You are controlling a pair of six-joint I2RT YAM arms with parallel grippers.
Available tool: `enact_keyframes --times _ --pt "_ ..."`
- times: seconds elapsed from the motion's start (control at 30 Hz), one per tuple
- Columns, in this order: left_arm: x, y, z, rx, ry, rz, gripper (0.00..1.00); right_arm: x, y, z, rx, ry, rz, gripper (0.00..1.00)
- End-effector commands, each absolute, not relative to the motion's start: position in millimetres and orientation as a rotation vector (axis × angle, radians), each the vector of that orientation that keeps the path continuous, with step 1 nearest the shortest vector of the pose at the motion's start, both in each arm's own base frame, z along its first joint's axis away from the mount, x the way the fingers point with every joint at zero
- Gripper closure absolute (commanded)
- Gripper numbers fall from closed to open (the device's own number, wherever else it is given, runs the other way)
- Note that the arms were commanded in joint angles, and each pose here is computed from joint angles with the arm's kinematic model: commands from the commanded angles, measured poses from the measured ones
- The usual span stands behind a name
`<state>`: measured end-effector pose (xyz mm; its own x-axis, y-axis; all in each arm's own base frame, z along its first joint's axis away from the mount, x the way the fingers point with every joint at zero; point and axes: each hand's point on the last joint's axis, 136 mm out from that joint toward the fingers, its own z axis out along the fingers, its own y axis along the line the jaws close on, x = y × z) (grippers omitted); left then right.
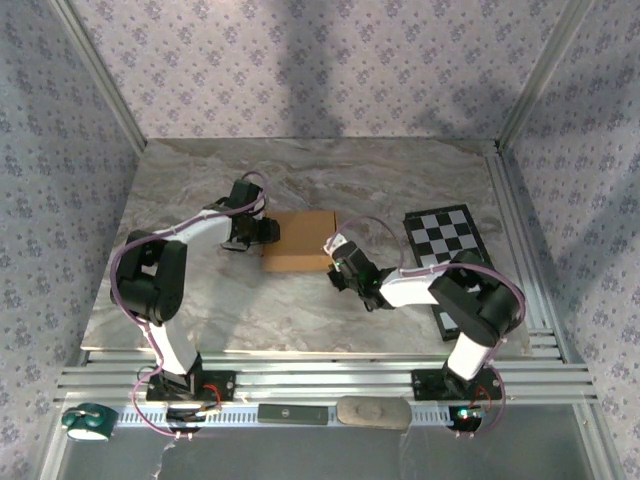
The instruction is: Fold the paper box
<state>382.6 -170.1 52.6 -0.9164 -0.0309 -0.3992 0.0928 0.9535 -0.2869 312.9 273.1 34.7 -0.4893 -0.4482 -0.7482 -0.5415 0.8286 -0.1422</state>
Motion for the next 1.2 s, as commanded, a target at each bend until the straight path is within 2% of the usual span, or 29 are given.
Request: enact_keyframes --times 0.0,0.17,0.33,0.63,0.83,0.93,1.17 --pt "352 -159 15 0.068 2.874 -0.348 0.56 295 257 -7 -0.853 2.256 -0.012 0.87" --pt "352 -160 15 0.074 2.876 -0.349 0.56 296 256 -8 -0.860 2.232 -0.046 0.87" --pt "351 -160 14 0.072 2.881 -0.350 0.56 299 257 -12 -0.884 2.211 -0.111 0.94" --pt "349 -160 13 0.076 2.887 -0.354 0.56 305 253 -23 -0.874 2.221 -0.200 0.93" --pt "349 -162 13 0.063 2.885 -0.378 0.57 308 247 -27 -0.852 2.242 -0.213 0.87" --pt "347 -164 13 0.037 2.882 -0.413 0.57 307 251 -20 -0.845 2.249 -0.128 0.85" --pt "344 -161 12 -0.067 2.866 -0.426 0.62 297 260 11 -0.793 2.248 0.167 0.72"
